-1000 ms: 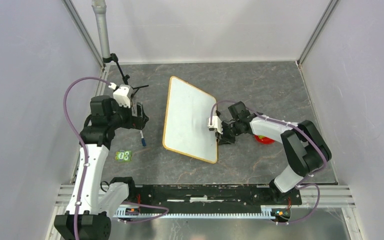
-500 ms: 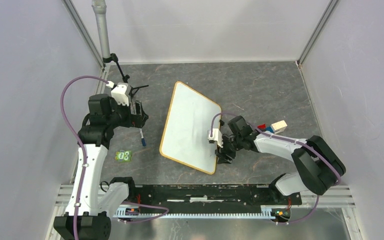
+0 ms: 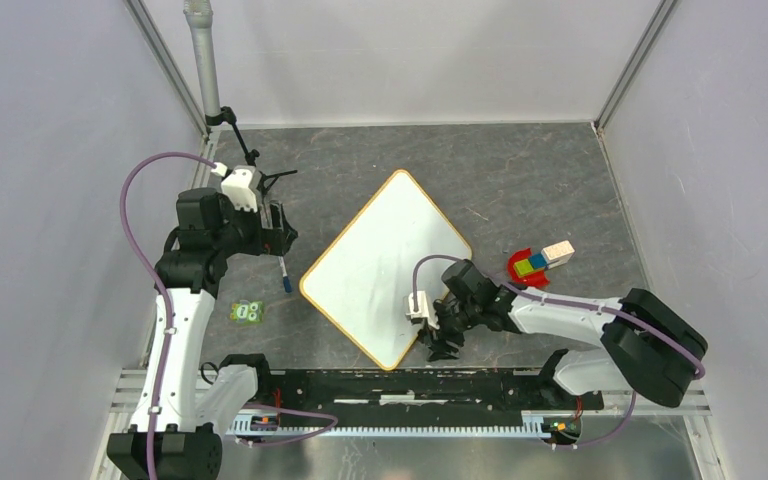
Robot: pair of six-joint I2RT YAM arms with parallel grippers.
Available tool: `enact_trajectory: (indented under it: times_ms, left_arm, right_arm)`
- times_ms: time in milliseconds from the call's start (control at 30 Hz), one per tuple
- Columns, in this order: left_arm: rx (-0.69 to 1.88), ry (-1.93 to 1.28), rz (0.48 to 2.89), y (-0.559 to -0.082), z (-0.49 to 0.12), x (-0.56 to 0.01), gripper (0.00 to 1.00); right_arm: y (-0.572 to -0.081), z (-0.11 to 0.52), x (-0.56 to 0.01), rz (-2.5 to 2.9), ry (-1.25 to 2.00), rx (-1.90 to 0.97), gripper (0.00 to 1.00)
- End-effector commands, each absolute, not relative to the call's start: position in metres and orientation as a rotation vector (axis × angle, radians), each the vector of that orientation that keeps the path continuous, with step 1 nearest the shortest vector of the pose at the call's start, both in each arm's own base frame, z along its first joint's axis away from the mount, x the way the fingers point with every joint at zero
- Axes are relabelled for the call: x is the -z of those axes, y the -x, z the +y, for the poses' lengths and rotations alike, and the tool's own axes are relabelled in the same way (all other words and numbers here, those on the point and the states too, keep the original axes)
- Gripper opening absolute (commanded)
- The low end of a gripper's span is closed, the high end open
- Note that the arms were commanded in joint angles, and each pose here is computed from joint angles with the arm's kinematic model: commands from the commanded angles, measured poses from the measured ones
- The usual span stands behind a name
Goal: Write a sentence on the whiteboard
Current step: Adjust the whiteboard stand at the center of the board.
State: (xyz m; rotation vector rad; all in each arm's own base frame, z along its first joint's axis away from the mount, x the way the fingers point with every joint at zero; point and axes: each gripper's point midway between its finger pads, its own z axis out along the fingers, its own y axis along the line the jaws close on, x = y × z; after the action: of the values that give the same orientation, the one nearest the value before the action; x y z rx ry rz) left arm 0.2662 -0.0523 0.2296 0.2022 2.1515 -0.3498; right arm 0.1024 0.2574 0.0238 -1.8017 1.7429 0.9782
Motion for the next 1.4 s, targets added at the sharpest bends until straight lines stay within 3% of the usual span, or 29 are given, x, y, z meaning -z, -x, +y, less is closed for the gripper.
enact_trajectory:
  times_ms: [0, 267, 500, 1100, 1233, 1367]
  left_arm:
    - [0.407, -0.172, 2.104, -0.269, -0.059, -0.25, 1.0]
    - [0.407, -0.144, 2.119, -0.27, -0.058, -0.25, 1.0]
    - [0.343, -0.096, 2.172, -0.275, -0.045, -0.245, 1.0]
    - [0.32, 0.012, 2.148, -0.284, -0.035, -0.249, 1.0]
    - [0.297, 0.043, 2.149, -0.284, -0.031, -0.249, 1.0]
    - [0.266, 0.077, 2.131, -0.283, -0.025, -0.251, 1.0]
  right_arm:
    - [-0.093, 0.282, -0.04, 1.641, 1.781, -1.038, 0.66]
    - [-0.105, 0.319, -0.054, 1.583, 1.753, -1.038, 0.69]
    - [-0.138, 0.322, -0.043, 1.646, 1.665, -0.845, 0.68]
    - [-0.17, 0.247, -0.05, 1.919, 1.426, -0.646, 0.52]
    - [-0.19, 0.231, -0.051, 2.04, 1.328, -0.47, 0.4]
    - [-0.195, 0.218, -0.051, 2.126, 1.249, -0.388, 0.37]
